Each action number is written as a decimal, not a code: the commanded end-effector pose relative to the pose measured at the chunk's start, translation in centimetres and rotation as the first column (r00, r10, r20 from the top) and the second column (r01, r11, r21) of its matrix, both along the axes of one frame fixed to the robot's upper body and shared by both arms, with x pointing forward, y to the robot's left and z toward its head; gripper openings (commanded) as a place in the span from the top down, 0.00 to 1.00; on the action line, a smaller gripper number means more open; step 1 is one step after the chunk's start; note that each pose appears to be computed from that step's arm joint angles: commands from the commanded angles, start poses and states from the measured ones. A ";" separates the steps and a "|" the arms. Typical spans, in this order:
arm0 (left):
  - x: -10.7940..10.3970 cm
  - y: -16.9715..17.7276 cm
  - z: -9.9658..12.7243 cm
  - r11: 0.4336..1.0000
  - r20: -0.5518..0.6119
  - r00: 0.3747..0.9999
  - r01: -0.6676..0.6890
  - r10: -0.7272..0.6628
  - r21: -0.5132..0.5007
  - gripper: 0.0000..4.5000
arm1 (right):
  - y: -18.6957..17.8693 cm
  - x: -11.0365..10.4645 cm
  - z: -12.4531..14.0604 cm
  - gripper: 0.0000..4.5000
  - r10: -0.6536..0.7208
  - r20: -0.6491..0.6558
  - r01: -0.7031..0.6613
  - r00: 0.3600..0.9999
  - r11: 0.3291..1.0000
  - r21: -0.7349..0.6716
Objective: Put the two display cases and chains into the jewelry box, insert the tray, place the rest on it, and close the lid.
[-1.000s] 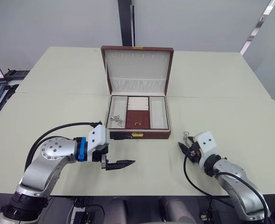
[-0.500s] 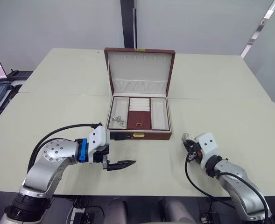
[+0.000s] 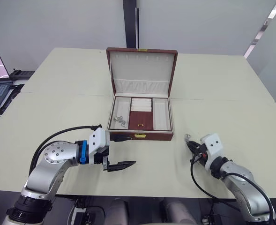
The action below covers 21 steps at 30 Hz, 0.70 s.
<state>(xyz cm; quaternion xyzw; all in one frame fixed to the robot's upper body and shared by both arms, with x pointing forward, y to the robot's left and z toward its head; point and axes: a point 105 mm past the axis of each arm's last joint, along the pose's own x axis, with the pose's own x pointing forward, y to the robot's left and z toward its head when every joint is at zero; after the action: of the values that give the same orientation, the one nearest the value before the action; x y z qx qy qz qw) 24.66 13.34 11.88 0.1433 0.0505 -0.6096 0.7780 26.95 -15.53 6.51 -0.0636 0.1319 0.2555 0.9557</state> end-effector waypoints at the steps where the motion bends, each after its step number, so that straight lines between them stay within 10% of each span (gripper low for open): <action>1: 0.1 -0.6 0.5 1.000 0.030 1.000 0.009 -0.008 -0.016 0.00 | 0.2 0.3 3.2 0.99 0.028 0.097 -0.035 0.995 0.997 0.065; 21: 0.4 -0.7 0.8 0.991 0.039 0.993 -0.109 0.112 -0.077 0.00 | 3.5 1.8 10.0 0.99 0.169 0.249 -0.218 0.954 0.959 0.182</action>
<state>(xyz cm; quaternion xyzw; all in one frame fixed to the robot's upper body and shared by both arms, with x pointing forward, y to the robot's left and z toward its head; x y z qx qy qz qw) 24.94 12.66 11.52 0.1196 0.0435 -0.5727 0.8098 28.75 -12.08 15.07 -0.0035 0.0113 0.3490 0.9371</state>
